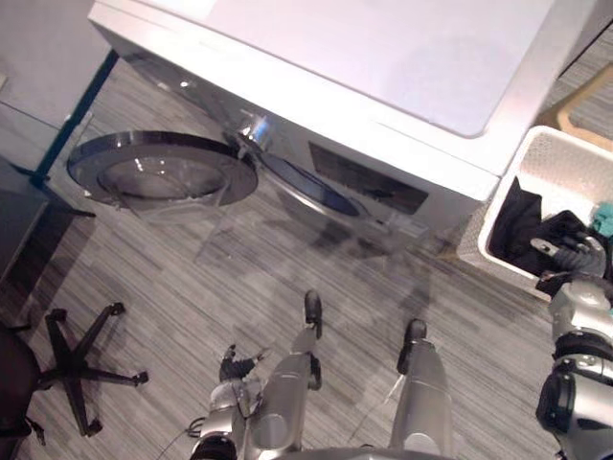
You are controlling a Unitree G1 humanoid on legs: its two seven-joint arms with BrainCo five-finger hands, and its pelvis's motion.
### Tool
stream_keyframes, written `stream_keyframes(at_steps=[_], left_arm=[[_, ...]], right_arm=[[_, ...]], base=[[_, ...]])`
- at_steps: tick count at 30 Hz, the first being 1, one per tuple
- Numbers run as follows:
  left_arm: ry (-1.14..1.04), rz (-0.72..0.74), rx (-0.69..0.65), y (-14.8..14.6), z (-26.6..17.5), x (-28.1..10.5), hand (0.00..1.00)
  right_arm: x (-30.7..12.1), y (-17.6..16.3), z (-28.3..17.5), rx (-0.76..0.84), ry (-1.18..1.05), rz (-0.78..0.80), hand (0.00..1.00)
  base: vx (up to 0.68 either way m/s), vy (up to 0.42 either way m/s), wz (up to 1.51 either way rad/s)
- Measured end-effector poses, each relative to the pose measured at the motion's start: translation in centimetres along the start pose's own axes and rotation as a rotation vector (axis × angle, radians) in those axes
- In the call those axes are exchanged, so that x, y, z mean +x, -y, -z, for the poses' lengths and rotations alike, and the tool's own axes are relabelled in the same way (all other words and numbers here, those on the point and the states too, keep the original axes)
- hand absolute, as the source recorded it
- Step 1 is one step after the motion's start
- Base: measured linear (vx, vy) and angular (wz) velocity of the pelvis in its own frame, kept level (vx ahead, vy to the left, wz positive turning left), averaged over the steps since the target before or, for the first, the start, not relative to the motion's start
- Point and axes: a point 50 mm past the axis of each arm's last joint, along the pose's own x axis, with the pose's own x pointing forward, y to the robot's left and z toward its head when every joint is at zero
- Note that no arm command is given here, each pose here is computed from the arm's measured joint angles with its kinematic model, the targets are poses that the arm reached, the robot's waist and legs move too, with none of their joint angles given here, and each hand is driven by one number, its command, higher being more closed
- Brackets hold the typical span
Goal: Pick up the laundry basket with both hands and put the clothes into the washing machine.
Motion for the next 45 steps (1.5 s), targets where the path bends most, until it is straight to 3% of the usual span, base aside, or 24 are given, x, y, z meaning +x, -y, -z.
stream_keyframes(at_steps=[13,30,35,40,41,45], left_arm=[[0.000,-0.024,-0.001,-0.9,0.0,0.1,0.00],[-0.009,-0.030,0.008,-1.1,0.2,0.2,0.00],[-0.001,-0.043,0.019,-1.7,-0.1,0.3,0.00],[0.006,-0.043,0.019,-1.8,-0.3,0.4,0.00],[0.008,-0.043,0.019,-1.8,-0.3,0.4,0.00],[0.009,-0.038,0.024,-1.7,-0.3,0.4,0.00]], right_arm=[[1.0,0.7,-8.8,0.047,0.217,0.033,0.00],[1.2,0.5,-7.4,0.040,0.154,0.024,0.00],[1.2,0.1,-8.8,0.084,0.183,0.003,0.00],[1.1,-0.3,-11.0,0.023,0.246,-0.027,0.00],[1.1,-0.3,-11.4,0.014,0.260,-0.027,1.00],[1.1,-0.2,-12.8,-0.029,0.292,-0.043,1.00]], base=[[0.04,-0.052,-0.01],[0.03,-0.063,0.06],[-0.04,-0.051,0.05],[-0.05,-0.043,-0.02],[-0.02,-0.036,0.05],[-0.02,-0.058,0.05]])
